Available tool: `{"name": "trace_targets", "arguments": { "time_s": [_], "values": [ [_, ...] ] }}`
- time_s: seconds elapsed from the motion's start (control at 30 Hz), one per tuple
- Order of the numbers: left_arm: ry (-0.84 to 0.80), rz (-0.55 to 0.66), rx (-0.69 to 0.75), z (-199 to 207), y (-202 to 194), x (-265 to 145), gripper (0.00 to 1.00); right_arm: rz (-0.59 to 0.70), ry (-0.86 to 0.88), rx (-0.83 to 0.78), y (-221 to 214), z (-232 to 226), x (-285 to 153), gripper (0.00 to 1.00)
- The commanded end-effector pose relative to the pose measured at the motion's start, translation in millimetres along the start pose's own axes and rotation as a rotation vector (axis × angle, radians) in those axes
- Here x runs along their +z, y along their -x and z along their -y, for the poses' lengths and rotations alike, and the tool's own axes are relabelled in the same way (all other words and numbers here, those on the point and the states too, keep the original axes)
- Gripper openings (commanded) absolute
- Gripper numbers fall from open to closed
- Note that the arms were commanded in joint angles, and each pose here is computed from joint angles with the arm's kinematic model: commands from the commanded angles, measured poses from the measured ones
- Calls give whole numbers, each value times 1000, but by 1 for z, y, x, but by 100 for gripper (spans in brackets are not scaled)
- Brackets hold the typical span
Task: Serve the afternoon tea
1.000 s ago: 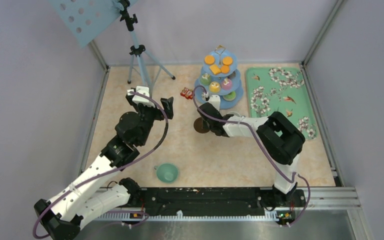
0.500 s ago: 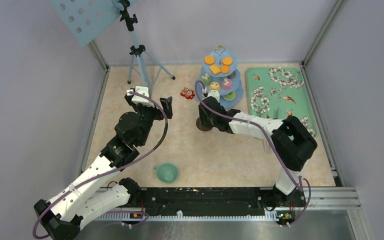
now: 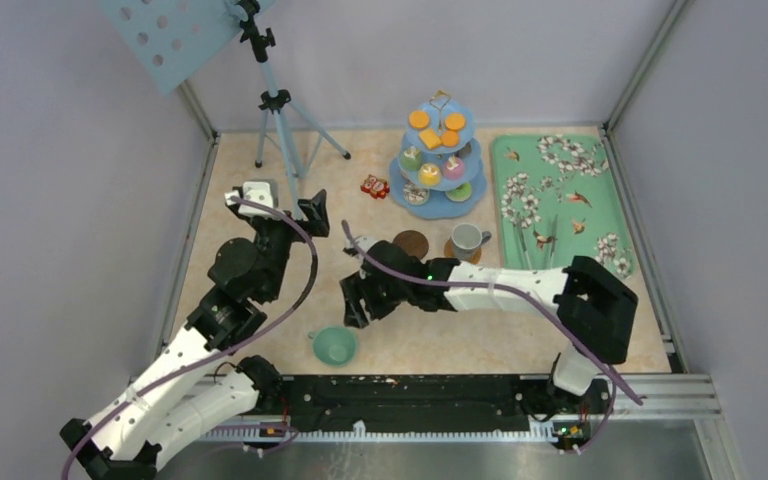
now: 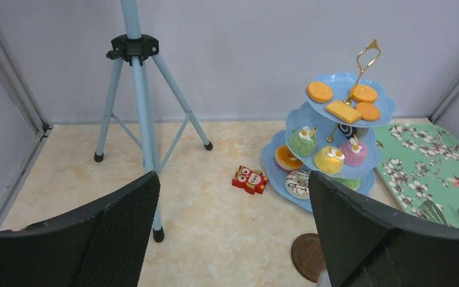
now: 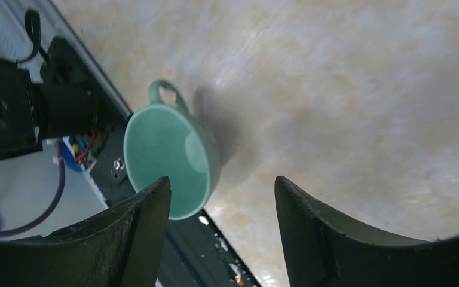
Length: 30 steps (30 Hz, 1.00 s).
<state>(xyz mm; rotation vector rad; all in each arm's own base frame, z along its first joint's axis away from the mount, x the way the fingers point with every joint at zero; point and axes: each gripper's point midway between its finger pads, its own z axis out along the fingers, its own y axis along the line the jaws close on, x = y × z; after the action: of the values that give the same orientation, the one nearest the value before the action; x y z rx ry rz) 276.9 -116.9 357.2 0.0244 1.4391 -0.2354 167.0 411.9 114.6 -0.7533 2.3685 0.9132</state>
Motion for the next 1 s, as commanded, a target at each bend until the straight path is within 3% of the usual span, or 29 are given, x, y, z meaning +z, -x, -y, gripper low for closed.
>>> {"name": "trace_targets", "arguments": {
  "time_s": [0.0, 0.2, 0.33, 0.53, 0.73, 0.97],
  "values": [
    [38, 79, -31, -10, 21, -4, 99, -96, 55, -7, -23, -28, 17, 64],
    [54, 99, -38, -15, 26, -8, 99, -174, -83, -75, -43, -21, 45, 58],
    [55, 111, -39, -17, 28, -10, 99, -215, -187, -101, -48, -12, 54, 36],
    [59, 121, -46, -19, 31, -13, 99, -176, -207, -107, -40, -15, 47, 0],
    [62, 128, -47, -20, 32, -14, 99, -45, -246, -46, 2, 0, 16, 0],
    [54, 119, -45, -18, 29, -12, 99, 112, -328, 110, 66, 87, -28, 0]
  ]
}}
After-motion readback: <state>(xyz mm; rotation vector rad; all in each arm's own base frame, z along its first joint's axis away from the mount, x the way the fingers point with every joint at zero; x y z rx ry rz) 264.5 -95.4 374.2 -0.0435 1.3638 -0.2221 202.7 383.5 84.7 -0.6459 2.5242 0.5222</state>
